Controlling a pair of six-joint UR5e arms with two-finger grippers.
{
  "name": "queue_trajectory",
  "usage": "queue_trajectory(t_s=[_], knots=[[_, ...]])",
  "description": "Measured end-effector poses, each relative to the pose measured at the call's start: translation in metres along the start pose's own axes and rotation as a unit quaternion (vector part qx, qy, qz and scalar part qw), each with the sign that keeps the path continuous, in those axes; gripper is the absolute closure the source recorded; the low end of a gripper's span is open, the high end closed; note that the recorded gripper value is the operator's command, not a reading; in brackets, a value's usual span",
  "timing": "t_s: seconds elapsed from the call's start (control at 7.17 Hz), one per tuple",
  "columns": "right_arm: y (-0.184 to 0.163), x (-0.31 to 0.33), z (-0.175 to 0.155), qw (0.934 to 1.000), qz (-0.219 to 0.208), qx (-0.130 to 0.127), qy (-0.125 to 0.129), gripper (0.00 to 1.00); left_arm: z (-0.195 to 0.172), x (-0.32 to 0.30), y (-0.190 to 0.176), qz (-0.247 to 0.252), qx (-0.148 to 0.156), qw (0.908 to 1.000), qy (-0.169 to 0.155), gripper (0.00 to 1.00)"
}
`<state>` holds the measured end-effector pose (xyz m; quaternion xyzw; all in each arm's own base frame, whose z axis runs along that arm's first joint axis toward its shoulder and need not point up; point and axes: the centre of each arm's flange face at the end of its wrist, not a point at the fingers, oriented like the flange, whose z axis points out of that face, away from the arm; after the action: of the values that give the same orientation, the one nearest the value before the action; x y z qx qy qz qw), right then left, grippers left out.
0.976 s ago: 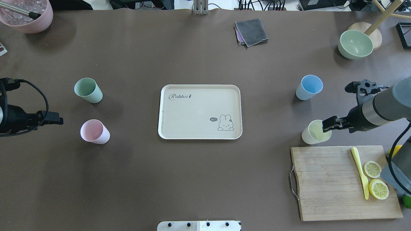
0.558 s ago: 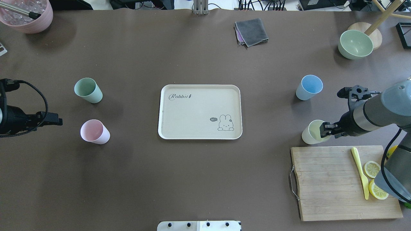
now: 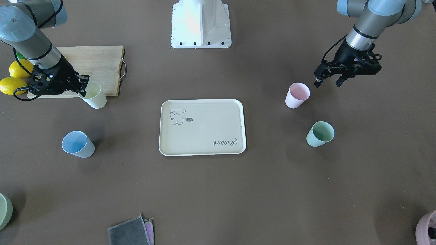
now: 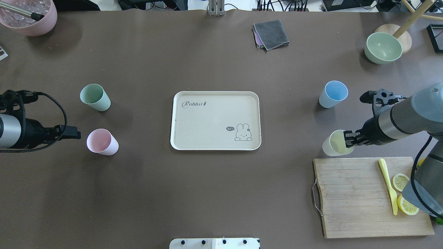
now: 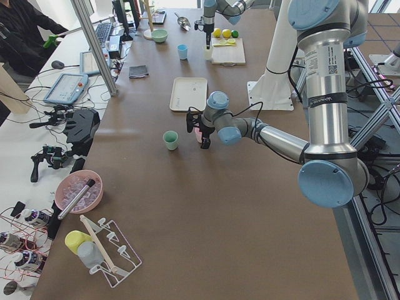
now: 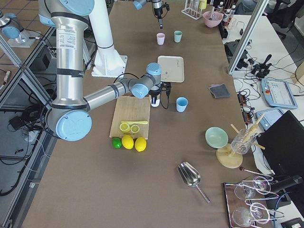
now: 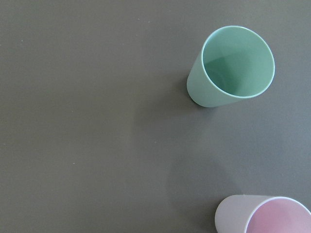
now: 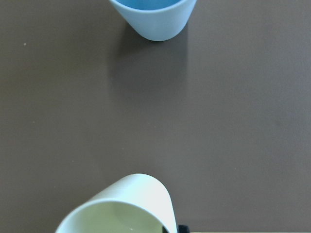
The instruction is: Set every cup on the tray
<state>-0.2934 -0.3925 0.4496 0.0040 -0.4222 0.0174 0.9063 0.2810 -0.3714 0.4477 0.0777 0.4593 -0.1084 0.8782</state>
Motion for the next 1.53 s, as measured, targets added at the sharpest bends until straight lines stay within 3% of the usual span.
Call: queue_trajectory(t_s=[0.14,0.28,0.42,0.56,0.98,1.53], knots=[[-0.007,-0.002,-0.016,0.9998,0.007,-0.005,-0.018,1.0,0.01,0.009,0.006,0.002,0.001,1.0,-0.001,0.27],[-0.014,-0.005,-0.027,0.9995,0.012,-0.007,-0.03,1.0,0.021,0.018,0.009,0.002,0.002,1.0,-0.002,0.27],[-0.024,-0.016,-0.034,0.9993,0.016,-0.008,-0.034,1.0,0.031,0.025,0.011,0.0,0.001,1.0,-0.001,0.47],[-0.036,-0.035,-0.043,0.9992,0.022,-0.008,-0.033,1.0,0.038,0.031,0.012,-0.002,0.0,1.0,-0.001,0.99],[-0.052,-0.088,-0.057,0.9992,0.021,-0.009,-0.031,1.0,0.055,0.037,0.025,0.009,0.008,0.9999,-0.009,1.0],[-0.042,-0.167,-0.049,0.9992,0.019,-0.015,-0.031,1.0,0.034,0.073,0.006,-0.002,-0.006,0.9999,0.008,1.0]])
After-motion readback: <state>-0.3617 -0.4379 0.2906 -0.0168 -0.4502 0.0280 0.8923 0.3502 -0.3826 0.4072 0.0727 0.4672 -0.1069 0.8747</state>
